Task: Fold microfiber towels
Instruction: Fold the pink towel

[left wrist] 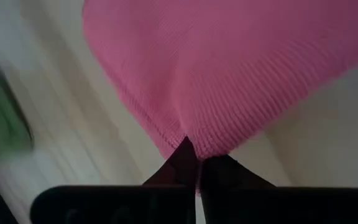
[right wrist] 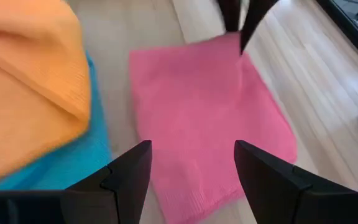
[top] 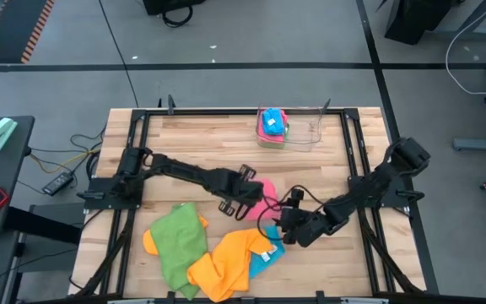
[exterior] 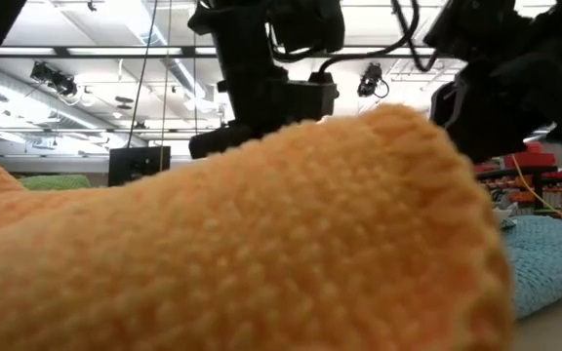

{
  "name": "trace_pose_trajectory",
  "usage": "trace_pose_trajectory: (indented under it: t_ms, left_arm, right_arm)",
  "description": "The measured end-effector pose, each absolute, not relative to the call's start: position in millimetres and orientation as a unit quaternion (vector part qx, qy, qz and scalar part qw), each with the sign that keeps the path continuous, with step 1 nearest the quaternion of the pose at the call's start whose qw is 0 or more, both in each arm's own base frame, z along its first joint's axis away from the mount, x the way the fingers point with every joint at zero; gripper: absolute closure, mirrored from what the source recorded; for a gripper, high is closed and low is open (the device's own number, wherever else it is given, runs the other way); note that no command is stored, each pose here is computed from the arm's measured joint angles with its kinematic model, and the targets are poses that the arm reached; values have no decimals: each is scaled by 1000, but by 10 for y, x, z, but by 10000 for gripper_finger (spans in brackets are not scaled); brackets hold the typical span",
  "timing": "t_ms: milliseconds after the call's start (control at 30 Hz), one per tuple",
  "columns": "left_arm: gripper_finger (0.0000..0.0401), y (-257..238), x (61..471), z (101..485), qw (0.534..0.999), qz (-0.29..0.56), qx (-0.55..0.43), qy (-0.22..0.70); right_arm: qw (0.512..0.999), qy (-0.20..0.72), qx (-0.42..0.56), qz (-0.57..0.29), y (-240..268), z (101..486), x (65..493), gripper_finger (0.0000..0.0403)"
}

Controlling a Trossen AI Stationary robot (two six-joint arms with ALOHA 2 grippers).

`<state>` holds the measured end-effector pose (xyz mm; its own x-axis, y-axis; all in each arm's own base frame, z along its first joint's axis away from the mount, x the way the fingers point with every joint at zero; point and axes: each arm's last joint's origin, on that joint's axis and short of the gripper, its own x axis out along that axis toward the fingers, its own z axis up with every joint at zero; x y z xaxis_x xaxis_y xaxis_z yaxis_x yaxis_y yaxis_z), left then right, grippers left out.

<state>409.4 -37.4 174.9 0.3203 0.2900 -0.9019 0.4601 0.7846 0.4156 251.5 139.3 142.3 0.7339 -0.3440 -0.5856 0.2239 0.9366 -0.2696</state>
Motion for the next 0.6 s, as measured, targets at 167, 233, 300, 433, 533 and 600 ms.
trace_pose_trajectory:
  t_ms: [167,233,300,433,533,600]
  left_arm:
    - [392,-300,4097,1768,751,-43,310,582]
    - [387,-301,4105,1759,747,-51,322,579]
    - [380,-304,4113,1750,743,-63,338,574]
    - [378,-295,4110,1649,730,-92,386,557]
    - [379,-268,4071,1543,708,-119,425,551]
    - [372,-241,4007,1431,683,-143,451,556]
  right_arm:
    - [930,328,-79,-145,1402,1450,2518,164]
    - [931,331,-76,-134,1409,1449,2523,164]
    - [930,334,-75,-131,1407,1423,2538,164]
    - [927,341,-80,-136,1375,1416,2536,164]
    - [925,345,-82,-137,1365,1442,2513,164]
    - [921,353,-86,-140,1355,1453,2482,164]
